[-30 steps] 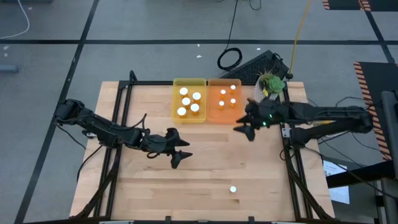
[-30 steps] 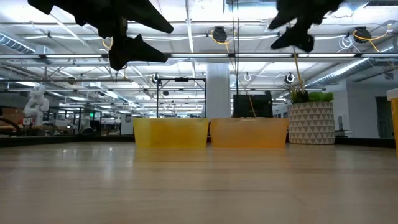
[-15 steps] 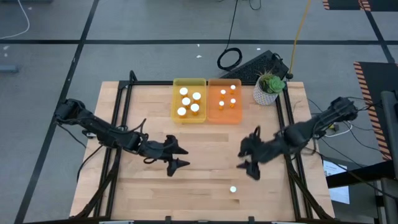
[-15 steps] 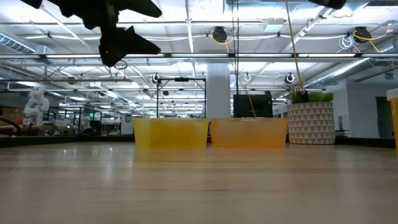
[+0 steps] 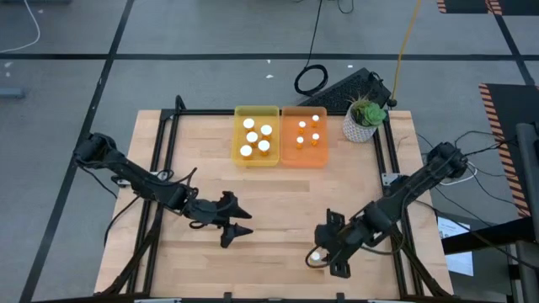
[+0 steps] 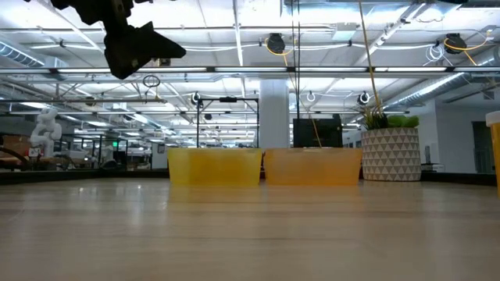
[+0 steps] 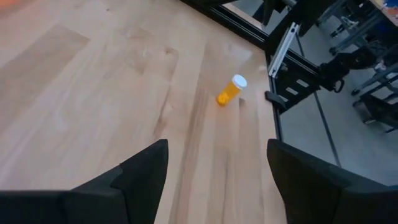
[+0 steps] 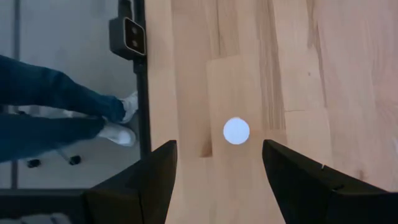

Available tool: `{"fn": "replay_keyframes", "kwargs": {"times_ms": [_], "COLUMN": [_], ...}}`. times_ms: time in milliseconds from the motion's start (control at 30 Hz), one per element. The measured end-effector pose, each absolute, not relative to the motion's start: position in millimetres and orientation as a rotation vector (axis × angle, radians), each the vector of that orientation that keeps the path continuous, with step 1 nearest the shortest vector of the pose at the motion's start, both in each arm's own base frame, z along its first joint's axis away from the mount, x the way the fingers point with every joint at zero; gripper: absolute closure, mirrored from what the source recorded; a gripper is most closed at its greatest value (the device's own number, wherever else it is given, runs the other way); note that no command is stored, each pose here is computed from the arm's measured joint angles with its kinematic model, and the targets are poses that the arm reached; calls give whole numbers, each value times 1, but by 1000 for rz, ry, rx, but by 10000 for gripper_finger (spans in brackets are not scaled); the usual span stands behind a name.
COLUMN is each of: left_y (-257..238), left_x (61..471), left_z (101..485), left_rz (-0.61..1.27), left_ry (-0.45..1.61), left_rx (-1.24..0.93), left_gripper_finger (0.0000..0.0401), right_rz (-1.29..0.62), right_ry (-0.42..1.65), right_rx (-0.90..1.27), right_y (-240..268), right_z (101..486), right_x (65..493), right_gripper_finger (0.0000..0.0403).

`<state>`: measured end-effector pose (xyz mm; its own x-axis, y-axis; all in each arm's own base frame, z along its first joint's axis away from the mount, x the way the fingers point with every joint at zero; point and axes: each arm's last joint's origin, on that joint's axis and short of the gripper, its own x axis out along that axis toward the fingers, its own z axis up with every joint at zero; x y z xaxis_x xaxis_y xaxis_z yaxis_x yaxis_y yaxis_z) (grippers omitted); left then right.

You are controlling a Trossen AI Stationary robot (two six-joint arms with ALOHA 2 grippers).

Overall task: Pick and place medicine bottles into bin by pill shape (circle, oval)
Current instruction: Put the small orange tablet bottle into the orange bin

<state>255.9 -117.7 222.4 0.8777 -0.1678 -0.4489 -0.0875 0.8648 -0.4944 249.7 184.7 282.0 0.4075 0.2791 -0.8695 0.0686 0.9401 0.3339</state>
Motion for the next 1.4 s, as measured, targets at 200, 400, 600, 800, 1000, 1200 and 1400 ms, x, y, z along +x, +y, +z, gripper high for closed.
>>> {"fn": "replay_keyframes", "kwargs": {"times_ms": [200,400,600,800,1000,1200,1400], "left_y": [-121,-121,-120,-120,-119,-119,-119], "left_x": [252,250,250,249,248,248,248], "left_z": [219,216,216,214,213,213,213], "left_rz": [-22,-9,-1,10,16,17,14], "left_ry": [537,565,563,581,598,598,598], "left_rx": [-528,-524,-521,-510,-495,-495,-488], "left_gripper_finger": [128,128,128,128,128,128,128], "right_rz": [150,200,221,254,282,280,268], "right_ry": [1177,1184,1227,1269,1317,1318,1309], "right_rx": [264,175,81,32,22,2,-14], "right_y": [192,201,205,205,207,203,197], "right_z": [266,246,227,212,199,196,196], "right_x": [257,270,277,283,287,290,295], "right_gripper_finger": [172,172,172,172,184,209,217]}}
